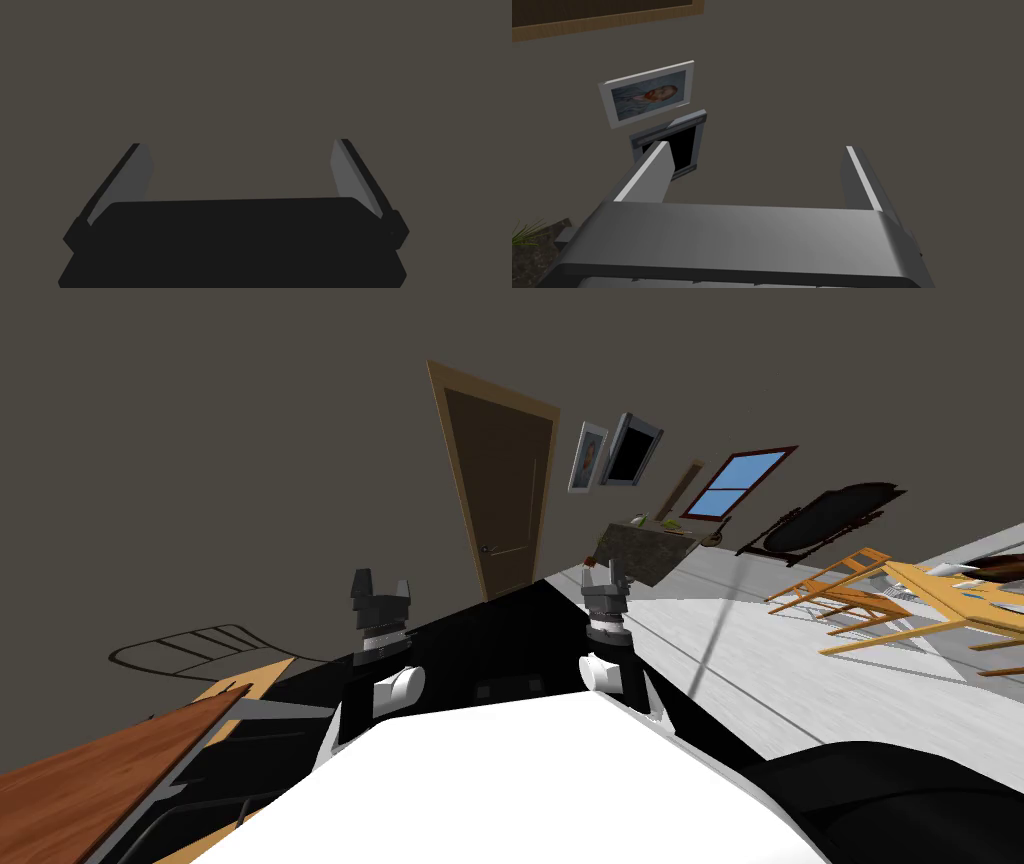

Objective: Pull the door open

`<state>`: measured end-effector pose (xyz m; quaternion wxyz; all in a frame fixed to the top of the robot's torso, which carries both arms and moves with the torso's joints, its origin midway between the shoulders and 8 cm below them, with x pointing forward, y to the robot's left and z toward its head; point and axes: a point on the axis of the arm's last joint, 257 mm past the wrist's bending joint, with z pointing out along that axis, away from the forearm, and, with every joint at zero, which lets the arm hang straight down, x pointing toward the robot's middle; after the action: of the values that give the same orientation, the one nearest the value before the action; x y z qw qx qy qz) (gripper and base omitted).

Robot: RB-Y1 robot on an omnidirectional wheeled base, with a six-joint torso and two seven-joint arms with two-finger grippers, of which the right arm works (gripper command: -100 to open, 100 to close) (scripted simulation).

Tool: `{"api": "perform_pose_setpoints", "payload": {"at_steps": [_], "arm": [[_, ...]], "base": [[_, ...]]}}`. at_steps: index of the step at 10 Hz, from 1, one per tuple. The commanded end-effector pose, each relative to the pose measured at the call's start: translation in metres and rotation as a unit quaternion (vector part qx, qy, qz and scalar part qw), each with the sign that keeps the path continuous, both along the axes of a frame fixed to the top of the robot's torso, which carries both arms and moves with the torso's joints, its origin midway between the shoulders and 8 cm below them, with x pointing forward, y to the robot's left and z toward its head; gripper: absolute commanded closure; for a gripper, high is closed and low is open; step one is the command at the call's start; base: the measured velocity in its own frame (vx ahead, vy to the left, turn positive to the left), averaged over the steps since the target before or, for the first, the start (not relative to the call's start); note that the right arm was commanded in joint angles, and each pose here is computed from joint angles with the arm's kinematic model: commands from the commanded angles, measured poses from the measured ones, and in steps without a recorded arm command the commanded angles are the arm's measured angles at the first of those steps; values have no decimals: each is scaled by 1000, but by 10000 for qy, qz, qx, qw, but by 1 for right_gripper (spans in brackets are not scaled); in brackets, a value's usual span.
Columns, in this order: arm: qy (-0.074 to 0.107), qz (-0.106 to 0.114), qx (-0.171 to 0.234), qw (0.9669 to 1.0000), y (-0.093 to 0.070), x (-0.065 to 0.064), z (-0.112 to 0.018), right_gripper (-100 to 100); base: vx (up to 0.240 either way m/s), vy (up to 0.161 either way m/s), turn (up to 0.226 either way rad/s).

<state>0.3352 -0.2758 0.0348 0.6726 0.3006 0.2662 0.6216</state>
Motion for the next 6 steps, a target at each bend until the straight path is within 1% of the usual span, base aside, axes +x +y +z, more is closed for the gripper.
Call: {"api": "perform_pose_setpoints", "payload": {"at_steps": [1, 2, 3, 4, 6], "arm": [[69, 25, -3, 10000, 0, 7, -9, -100], [99, 36, -3, 9999, 0, 10, -12, -100], [161, 56, -5, 9999, 0, 16, -20, -100], [192, 67, -6, 9998, 1, 19, -24, -100], [273, 91, -7, 9996, 1, 26, -34, -100]], "base": [[47, -82, 93], [87, 18, 28], [111, 56, 42], [104, 50, 46], [66, 36, 44]]}}
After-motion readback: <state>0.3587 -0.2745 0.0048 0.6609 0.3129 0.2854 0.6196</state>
